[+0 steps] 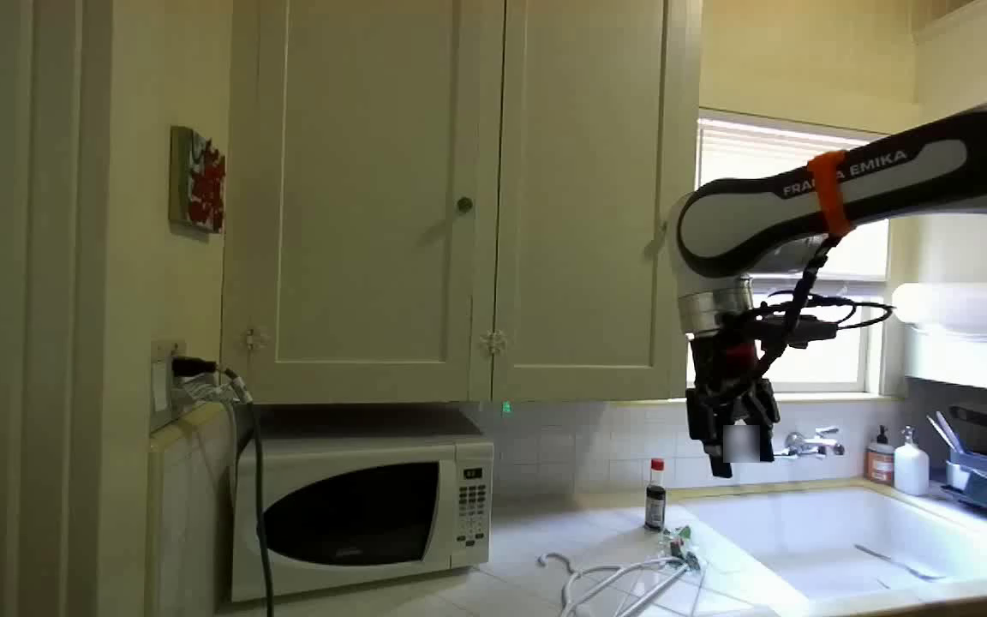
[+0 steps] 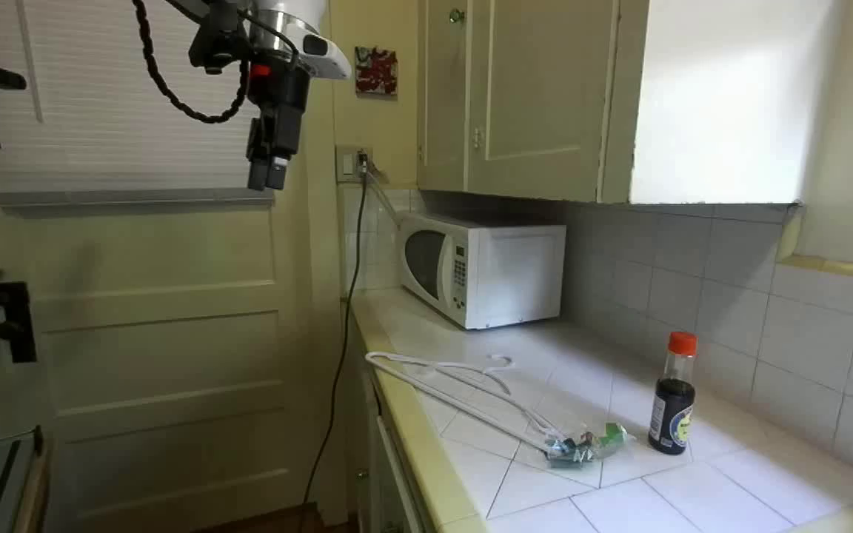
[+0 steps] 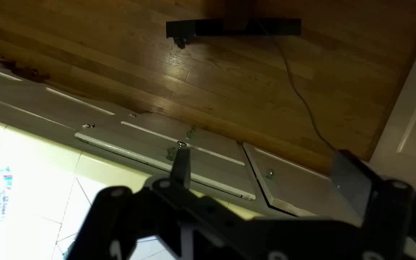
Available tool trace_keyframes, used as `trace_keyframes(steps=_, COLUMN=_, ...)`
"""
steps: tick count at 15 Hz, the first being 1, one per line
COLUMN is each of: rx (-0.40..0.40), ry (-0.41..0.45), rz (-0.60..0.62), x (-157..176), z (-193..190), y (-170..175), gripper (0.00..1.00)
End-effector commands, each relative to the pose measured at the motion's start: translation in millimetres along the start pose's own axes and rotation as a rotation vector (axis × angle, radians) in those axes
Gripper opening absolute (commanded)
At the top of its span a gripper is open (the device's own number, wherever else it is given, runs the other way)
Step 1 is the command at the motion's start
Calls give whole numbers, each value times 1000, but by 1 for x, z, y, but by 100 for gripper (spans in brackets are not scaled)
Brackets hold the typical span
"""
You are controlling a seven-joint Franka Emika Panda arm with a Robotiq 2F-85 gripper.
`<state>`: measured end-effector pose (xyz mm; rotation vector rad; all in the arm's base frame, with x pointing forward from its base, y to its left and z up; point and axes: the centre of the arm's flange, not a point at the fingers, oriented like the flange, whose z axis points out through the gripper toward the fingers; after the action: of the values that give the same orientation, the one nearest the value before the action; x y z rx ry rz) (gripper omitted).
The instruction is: Hang the coat hanger on the cabinet's left door
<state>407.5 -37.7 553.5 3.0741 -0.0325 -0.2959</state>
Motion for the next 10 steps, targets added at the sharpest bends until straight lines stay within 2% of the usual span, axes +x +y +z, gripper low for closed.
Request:
trace_keyframes(steps=1, rx=0, ry=0, rz=0, x=0, z=0, y=0, gripper=100)
trace_keyframes(steps=4, rx=0, ry=0, rz=0, x=0, z=0, y=0, gripper=100)
trace_keyframes(steps=8, rx=31, ry=12, rz=26, x=32, z=7, y=24, gripper=100)
trace_keyframes(steps=10, rx=33, ry=18, rz=65, x=59, z=14, y=40, gripper=100)
